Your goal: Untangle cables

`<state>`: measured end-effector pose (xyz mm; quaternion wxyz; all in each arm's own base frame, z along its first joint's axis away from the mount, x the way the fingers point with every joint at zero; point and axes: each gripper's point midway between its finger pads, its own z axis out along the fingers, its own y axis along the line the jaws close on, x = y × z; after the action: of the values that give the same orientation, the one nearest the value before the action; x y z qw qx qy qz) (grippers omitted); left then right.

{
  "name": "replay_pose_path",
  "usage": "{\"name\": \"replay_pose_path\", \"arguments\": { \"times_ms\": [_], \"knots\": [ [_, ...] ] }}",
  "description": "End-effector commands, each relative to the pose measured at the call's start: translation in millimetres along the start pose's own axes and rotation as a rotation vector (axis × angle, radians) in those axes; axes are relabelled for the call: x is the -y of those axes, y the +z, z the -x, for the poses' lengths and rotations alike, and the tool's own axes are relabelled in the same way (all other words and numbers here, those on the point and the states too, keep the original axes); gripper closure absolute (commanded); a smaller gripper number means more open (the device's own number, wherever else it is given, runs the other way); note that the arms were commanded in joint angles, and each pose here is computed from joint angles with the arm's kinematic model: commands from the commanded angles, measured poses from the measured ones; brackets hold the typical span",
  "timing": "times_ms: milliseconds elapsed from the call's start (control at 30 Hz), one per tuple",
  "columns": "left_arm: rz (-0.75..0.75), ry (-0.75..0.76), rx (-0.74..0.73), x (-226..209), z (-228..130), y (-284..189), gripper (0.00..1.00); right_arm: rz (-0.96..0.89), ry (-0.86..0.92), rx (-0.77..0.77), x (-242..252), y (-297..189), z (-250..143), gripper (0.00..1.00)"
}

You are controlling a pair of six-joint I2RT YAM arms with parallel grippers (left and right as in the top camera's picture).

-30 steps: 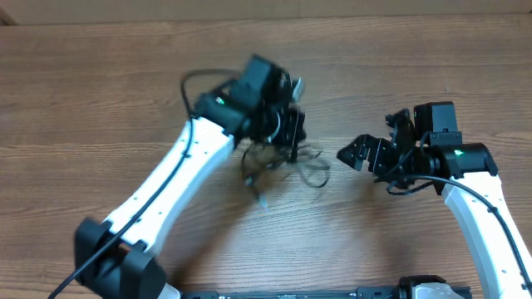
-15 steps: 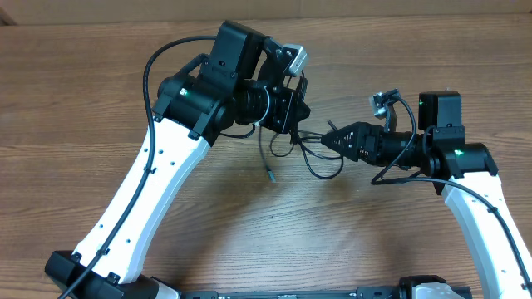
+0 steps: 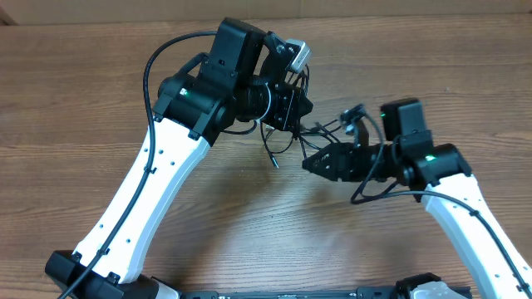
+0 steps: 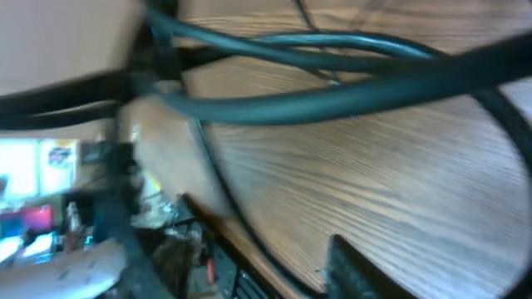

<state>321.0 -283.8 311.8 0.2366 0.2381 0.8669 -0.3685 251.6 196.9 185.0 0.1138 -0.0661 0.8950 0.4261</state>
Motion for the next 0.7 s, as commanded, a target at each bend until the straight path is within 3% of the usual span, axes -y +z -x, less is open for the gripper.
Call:
{"name": "replay_pose_path", "arguments": {
  "times_ms": [0,67,400,533,667],
  "knots": [
    [-0.022,0.086,0.039,13,8,-14,0.96,-0.238,0.056,0.094,26,-7,13,0.59],
    [-0.006,0.097,0.051,13,8,-19,0.96,-0.354,0.134,0.137,45,-13,15,0.55],
    [0.285,0.047,0.016,-34,-7,-33,0.96,-0.331,0.168,0.233,42,-23,36,0.52],
    [0.308,0.055,0.025,-35,-6,-38,0.96,-0.244,0.161,0.27,25,-33,48,0.46],
    [0.29,0.065,0.031,-29,-6,-40,0.96,-0.133,0.113,0.288,2,-36,58,0.45]
  ]
}}
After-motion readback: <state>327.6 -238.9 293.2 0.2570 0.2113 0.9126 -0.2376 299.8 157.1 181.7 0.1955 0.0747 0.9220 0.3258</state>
